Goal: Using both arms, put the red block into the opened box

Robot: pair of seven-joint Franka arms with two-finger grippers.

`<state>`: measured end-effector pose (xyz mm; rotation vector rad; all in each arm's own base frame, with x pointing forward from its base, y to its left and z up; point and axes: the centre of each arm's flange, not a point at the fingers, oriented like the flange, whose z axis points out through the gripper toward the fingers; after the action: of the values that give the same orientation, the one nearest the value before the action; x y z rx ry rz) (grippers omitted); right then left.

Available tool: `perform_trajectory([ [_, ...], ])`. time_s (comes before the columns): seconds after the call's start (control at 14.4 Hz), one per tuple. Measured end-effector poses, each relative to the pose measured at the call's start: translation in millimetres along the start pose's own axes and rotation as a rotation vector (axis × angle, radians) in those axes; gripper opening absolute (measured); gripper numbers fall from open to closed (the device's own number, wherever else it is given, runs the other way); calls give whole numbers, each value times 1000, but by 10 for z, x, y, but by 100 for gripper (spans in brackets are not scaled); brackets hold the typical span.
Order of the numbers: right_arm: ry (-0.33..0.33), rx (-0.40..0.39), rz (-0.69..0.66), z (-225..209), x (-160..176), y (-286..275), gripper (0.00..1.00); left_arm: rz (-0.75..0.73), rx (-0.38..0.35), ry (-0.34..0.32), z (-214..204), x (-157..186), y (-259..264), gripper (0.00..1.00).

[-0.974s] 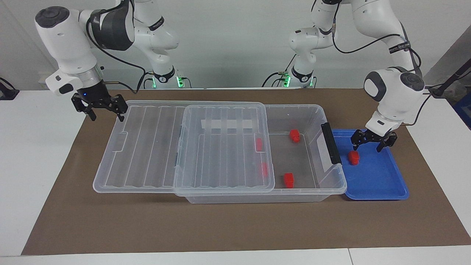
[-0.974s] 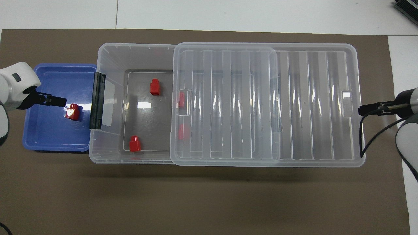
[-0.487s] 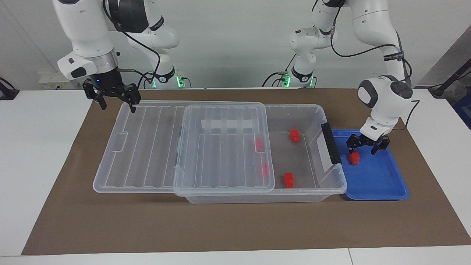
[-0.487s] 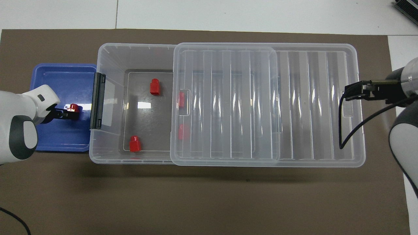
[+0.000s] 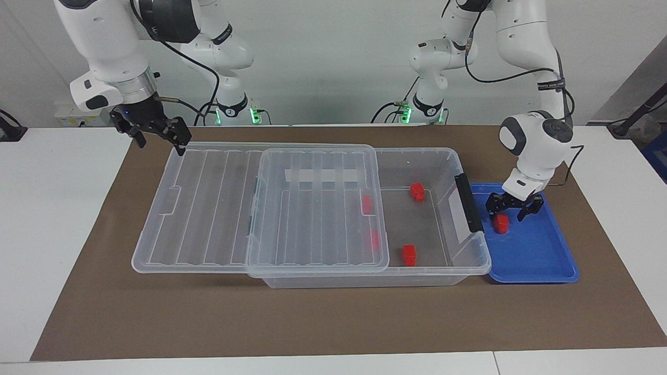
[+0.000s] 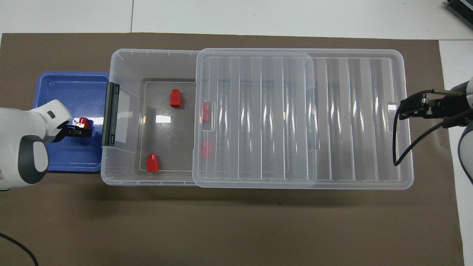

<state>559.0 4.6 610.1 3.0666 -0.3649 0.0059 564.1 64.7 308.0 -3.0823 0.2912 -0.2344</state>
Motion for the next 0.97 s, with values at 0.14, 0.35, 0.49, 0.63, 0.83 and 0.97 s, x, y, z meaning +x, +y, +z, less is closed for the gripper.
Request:
perform_trajectory([
  [0.14,3,10,6,22,14,19,100,0,1,3,17,-15,5,87],
  [0.35,-6,8,5,67,-25,24,100,-3,2,6,15,-12,5,51],
  [0.49,-6,8,4,68,-42,24,100,-15,2,7,14,-10,8,33],
  [0.63,-5,8,4,63,-49,25,100,-32,1,7,13,-7,15,33],
  [0.83,-4,8,4,59,-50,25,100,-54,-1,5,-49,49,20,33],
  [0.97,-4,8,4,60,-51,24,100,-59,-14,-43,-292,197,-7,33],
])
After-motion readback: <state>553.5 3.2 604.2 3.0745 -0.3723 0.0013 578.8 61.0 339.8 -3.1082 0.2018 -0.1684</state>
